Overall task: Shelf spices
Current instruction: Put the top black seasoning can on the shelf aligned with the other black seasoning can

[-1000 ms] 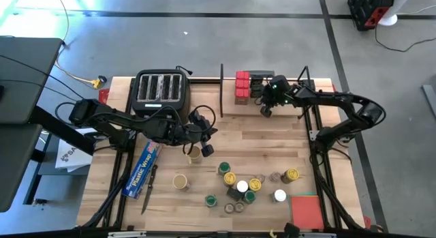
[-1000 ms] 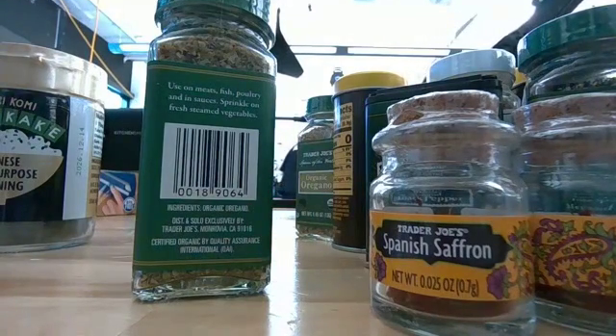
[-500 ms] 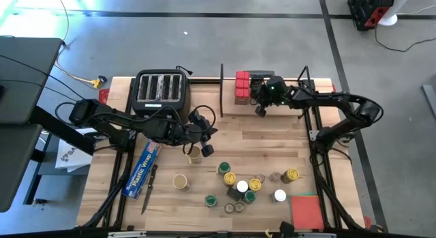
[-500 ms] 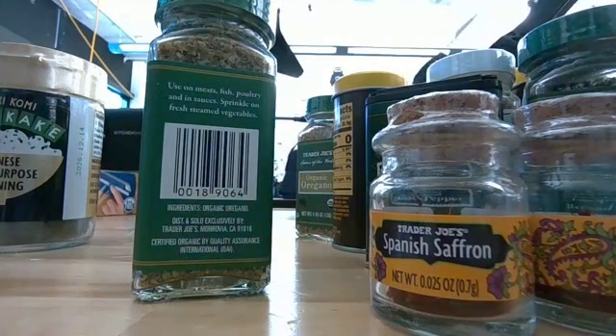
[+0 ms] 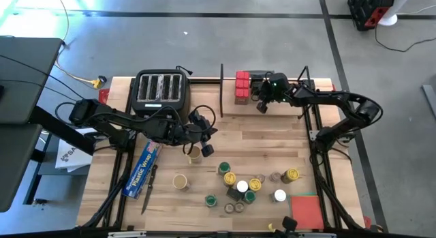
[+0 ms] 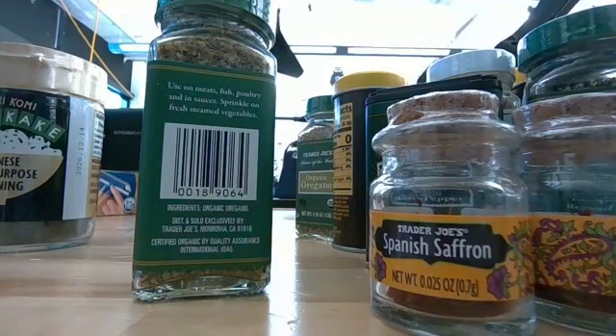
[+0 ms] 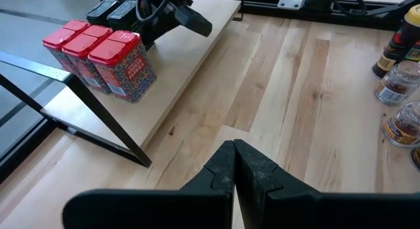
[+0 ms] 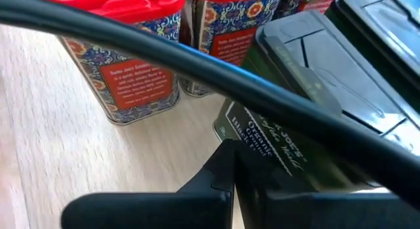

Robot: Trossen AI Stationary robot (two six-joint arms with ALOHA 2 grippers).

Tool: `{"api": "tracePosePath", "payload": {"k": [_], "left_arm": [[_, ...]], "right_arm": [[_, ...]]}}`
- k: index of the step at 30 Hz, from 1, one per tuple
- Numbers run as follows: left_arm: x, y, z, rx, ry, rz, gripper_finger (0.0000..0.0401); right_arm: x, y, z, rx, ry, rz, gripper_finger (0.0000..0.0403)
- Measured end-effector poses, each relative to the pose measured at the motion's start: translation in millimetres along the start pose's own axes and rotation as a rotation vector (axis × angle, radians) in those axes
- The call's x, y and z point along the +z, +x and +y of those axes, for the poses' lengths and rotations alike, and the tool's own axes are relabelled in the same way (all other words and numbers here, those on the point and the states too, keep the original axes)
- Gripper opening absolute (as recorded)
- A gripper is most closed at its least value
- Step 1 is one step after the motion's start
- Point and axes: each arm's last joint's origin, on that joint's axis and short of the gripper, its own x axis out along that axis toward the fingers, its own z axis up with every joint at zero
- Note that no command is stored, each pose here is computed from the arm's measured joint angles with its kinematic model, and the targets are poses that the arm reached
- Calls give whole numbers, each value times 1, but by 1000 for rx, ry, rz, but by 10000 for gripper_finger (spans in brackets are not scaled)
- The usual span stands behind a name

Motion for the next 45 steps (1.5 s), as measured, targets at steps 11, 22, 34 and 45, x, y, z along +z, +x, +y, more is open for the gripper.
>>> {"api": "tracePosePath", "payload": {"k": [11,22,34,45], "left_arm": [[0,0,0,0,0,0,0],[0,0,0,0,0,0,0],[0,0,0,0,0,0,0],[0,0,0,0,0,0,0]], "right_arm": [[2,-5,2,64,-69,-24,2],[-7,-20,-9,5,-28,81,2],[-2,-20,-17,1,6,-6,2],[0,-20,-14,20,37,-18,2]]}}
